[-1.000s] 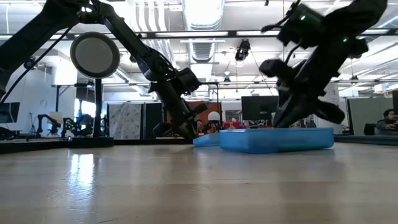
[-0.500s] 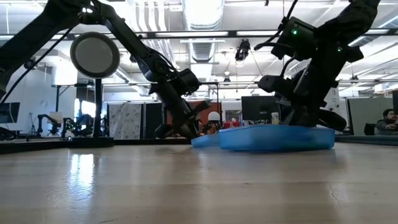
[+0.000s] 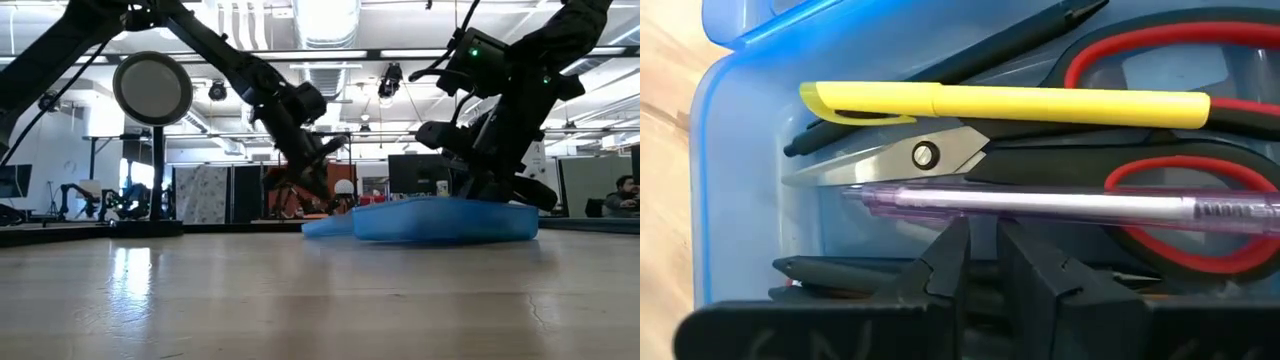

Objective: Pick & place school supplies into a supply box
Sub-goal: Close the supply box

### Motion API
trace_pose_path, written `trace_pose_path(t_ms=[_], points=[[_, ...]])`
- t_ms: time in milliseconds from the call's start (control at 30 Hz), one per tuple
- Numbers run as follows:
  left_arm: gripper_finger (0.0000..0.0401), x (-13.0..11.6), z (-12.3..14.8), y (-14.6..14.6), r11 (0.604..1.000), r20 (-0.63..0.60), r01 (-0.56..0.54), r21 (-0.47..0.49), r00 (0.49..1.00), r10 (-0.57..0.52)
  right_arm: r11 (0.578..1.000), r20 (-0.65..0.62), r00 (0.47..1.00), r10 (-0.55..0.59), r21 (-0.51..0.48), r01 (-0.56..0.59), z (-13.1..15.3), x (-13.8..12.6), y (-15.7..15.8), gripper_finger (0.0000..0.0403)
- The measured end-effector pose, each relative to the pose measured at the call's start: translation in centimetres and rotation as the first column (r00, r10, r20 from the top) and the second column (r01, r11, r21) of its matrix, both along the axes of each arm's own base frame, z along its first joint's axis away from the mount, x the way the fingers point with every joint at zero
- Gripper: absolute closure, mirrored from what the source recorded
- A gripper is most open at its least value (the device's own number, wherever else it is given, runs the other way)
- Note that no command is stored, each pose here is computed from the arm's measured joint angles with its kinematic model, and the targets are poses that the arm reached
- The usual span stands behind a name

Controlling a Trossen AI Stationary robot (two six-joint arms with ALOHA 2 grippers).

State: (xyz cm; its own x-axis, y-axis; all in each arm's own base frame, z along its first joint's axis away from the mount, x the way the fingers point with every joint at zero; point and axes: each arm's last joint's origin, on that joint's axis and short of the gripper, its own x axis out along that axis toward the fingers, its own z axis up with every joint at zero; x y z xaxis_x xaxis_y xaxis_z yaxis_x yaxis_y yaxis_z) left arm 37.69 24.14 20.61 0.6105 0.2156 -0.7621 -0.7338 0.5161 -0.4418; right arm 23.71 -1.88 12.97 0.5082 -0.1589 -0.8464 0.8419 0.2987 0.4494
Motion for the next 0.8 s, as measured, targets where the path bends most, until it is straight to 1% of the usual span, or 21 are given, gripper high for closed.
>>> trace_pose_path(t_ms=[33,67,100,167,200,267,333,400,433,500,600,800], points=[[0.0378,-0.4,-0.2,0.3,1.0,-0.041,-0.016,0.019,0.999,0.017,1.0,0.0,1.0,0.0,0.0,0.0,0.0,0.0,0.0,0.0355],[0.0378,-0.8,-0.5,0.7,0.999,-0.058,-0.026,0.019,0.998,0.027,1.0,0.0,1.0,0.0,0.0,0.0,0.0,0.0,0.0,0.0355],[0.0378,-1.1,-1.0,1.2,0.999,-0.062,-0.034,0.005,0.997,0.034,1.0,0.0,1.0,-0.001,0.0,0.001,0.0,0.0,0.0,0.0355],[0.0378,-1.5,-2.0,1.6,0.997,-0.053,-0.042,-0.066,0.998,0.039,1.0,0.0,1.0,-0.001,0.0,0.001,0.0,0.0,0.0,0.0355],[0.0378,-1.5,-2.4,1.6,0.995,-0.042,-0.024,-0.099,0.999,0.02,1.0,0.0,1.0,-0.001,0.0,0.001,0.0,0.0,0.0,0.0355],[0.0378,-1.2,-2.8,1.2,0.988,-0.007,0.076,-0.137,0.997,-0.077,1.0,0.0,1.0,0.0,-0.002,0.0,0.0,0.0,0.0,0.0355],[0.0378,-0.6,-2.6,0.4,0.978,0.012,0.178,-0.109,0.984,-0.178,1.0,0.0,1.0,0.001,-0.002,-0.001,0.0,0.0,0.0,0.0355],[0.0378,-0.1,-2.3,-0.4,0.965,-0.002,0.258,-0.044,0.966,-0.258,1.0,0.001,1.0,0.001,-0.002,-0.001,0.0,0.0,0.0,0.0355],[0.0377,0.2,-2.2,-0.7,0.96,-0.019,0.281,-0.014,0.959,-0.281,1.0,0.001,1.0,0.001,-0.003,-0.001,0.0,0.0,0.0,0.0355],[0.0373,0.6,-2.0,-1.3,0.954,-0.058,0.298,0.034,0.954,-0.295,1.0,0.002,1.0,0.002,-0.003,-0.002,0.0,0.0,0.0,0.0355],[0.0352,1.1,-1.7,-1.8,0.949,-0.095,0.303,0.081,0.951,-0.296,1.0,0.002,1.0,0.002,-0.003,-0.002,0.0,0.0,0.0,0.0355],[0.0298,1.4,-2.2,-2.0,0.938,-0.136,0.335,0.093,0.937,-0.321,1.0,0.003,1.0,0.004,-0.002,-0.004,0.0,0.0,0.0,0.0355]])
